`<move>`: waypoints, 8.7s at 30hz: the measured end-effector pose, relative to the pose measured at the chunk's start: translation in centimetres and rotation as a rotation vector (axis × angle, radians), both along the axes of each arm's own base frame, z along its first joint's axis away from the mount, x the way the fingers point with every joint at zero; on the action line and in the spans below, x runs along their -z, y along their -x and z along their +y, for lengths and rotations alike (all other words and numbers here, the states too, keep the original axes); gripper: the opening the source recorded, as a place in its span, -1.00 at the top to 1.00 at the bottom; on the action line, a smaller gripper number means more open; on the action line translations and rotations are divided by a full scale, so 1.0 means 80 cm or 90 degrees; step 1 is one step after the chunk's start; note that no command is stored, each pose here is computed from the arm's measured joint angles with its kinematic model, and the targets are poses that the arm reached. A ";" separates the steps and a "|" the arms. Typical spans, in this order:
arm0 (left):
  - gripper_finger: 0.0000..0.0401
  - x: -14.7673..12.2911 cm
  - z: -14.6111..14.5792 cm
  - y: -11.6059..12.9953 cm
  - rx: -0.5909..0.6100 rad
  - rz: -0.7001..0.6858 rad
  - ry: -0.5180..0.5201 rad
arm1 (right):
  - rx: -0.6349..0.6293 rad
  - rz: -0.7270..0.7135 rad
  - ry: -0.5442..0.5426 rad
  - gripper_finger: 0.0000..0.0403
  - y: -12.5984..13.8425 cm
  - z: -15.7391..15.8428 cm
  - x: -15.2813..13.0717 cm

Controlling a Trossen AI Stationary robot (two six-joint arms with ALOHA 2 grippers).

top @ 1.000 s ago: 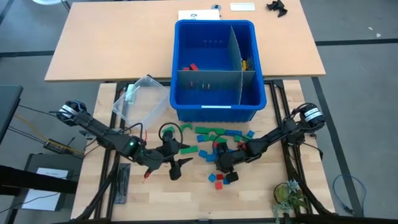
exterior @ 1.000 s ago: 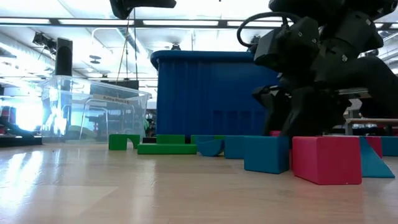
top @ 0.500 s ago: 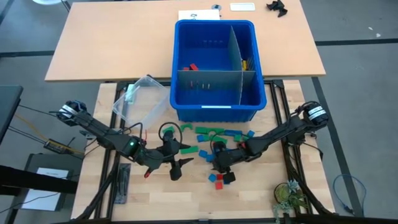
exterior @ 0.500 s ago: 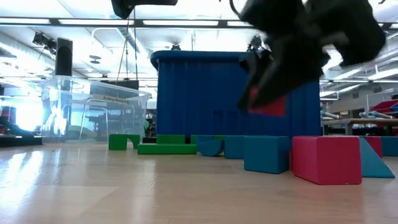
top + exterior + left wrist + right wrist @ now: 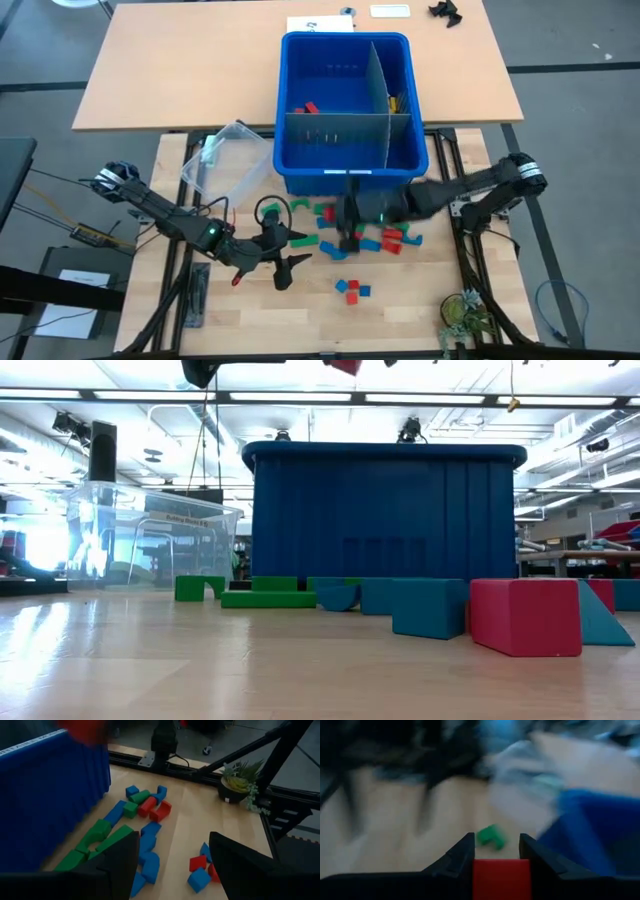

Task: Sort blocks
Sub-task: Put the red block into the blue bin

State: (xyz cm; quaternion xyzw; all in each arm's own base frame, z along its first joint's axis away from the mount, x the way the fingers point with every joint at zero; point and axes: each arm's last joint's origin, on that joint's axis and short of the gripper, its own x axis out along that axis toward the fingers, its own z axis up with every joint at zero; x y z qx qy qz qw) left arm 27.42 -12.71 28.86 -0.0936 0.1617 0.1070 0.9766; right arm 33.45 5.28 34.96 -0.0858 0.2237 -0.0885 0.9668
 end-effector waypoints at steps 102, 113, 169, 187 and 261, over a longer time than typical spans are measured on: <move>-0.24 -0.009 -0.002 -0.003 0.000 -0.046 0.024 | -0.209 0.385 -0.090 -0.52 0.025 0.148 0.180; -0.24 -0.009 -0.002 -0.003 0.000 -0.045 0.024 | -0.201 0.328 -0.122 -0.51 0.069 0.160 0.202; -0.24 -0.011 -0.003 -0.004 0.011 -0.059 0.036 | -0.203 0.207 -0.101 0.99 0.086 0.137 0.243; -0.24 -0.011 -0.003 -0.004 0.011 -0.059 0.037 | -0.348 0.187 0.061 0.39 0.066 0.143 0.272; -0.24 -0.011 -0.003 -0.004 0.011 -0.059 0.036 | 0.041 -0.175 -0.024 1.00 0.059 -0.044 0.003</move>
